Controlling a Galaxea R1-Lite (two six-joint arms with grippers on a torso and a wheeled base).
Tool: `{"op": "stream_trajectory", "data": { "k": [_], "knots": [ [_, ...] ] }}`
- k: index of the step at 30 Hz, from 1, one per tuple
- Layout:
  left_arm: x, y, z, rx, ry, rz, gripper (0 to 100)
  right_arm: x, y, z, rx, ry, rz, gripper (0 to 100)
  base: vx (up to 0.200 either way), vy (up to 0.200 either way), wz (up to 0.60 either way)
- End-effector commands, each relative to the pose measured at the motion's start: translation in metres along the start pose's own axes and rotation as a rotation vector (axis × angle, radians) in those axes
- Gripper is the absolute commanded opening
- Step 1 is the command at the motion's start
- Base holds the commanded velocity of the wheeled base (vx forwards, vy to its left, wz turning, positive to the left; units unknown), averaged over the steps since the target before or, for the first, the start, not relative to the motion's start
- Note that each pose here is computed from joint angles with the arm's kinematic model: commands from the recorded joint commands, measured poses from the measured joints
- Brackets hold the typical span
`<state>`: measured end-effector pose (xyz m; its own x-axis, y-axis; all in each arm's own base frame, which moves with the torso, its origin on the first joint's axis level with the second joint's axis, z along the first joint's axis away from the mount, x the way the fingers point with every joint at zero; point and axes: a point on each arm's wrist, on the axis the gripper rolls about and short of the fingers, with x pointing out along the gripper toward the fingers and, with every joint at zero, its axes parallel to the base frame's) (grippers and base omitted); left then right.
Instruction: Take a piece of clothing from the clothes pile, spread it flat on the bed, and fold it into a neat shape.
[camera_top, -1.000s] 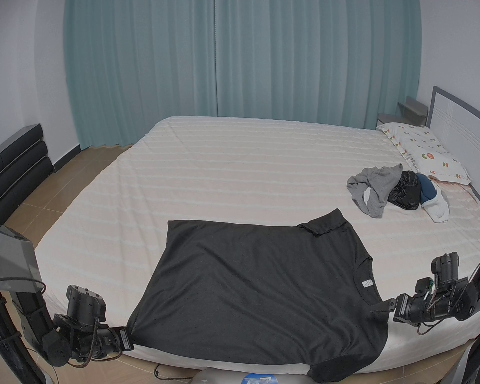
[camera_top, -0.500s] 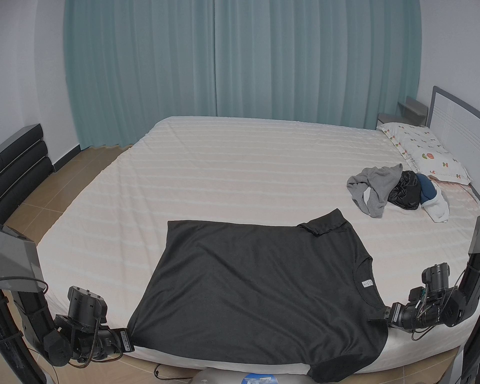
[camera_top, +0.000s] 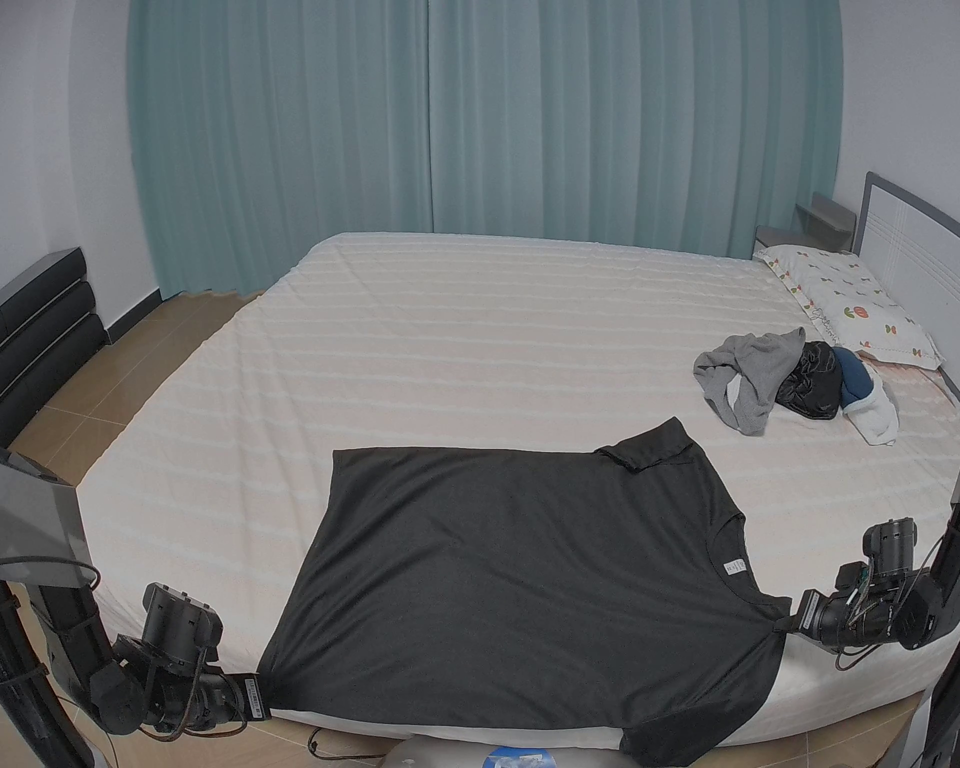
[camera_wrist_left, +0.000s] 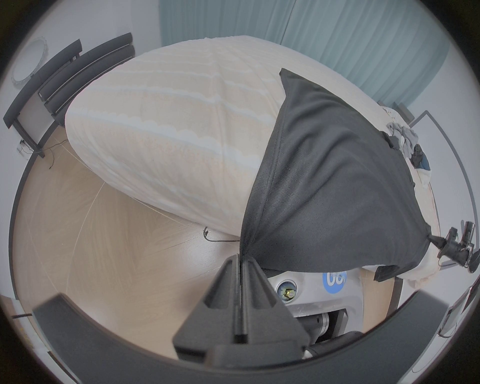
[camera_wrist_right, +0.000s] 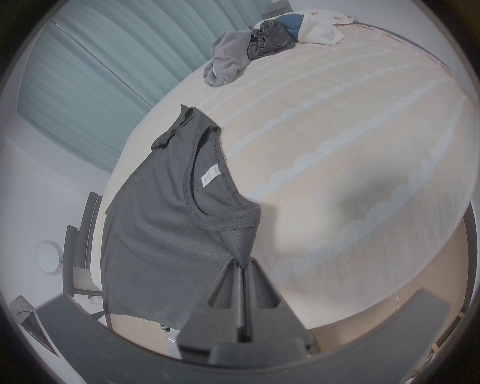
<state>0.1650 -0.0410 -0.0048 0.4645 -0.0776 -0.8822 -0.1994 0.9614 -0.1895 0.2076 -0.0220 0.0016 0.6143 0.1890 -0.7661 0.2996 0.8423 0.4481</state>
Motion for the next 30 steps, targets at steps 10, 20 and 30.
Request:
{"op": "stream_trajectory", "data": {
  "k": [10, 20, 30],
  "knots": [
    [-0.001, 0.000, -0.008, 0.025, 0.044, 0.012, 0, -0.004, -0.001, 0.006, 0.009, -0.034, 0.003, 0, 0.000, 0.000, 0.00],
    [-0.002, -0.002, -0.002, 0.003, 0.016, -0.021, 100, -0.004, 0.000, 0.005, 0.005, -0.035, 0.016, 100, 0.000, 0.000, 0.00],
    [-0.006, -0.007, 0.019, -0.063, -0.117, -0.077, 100, -0.025, 0.011, 0.016, 0.009, -0.141, 0.069, 100, 0.000, 0.000, 0.00]
  ]
}}
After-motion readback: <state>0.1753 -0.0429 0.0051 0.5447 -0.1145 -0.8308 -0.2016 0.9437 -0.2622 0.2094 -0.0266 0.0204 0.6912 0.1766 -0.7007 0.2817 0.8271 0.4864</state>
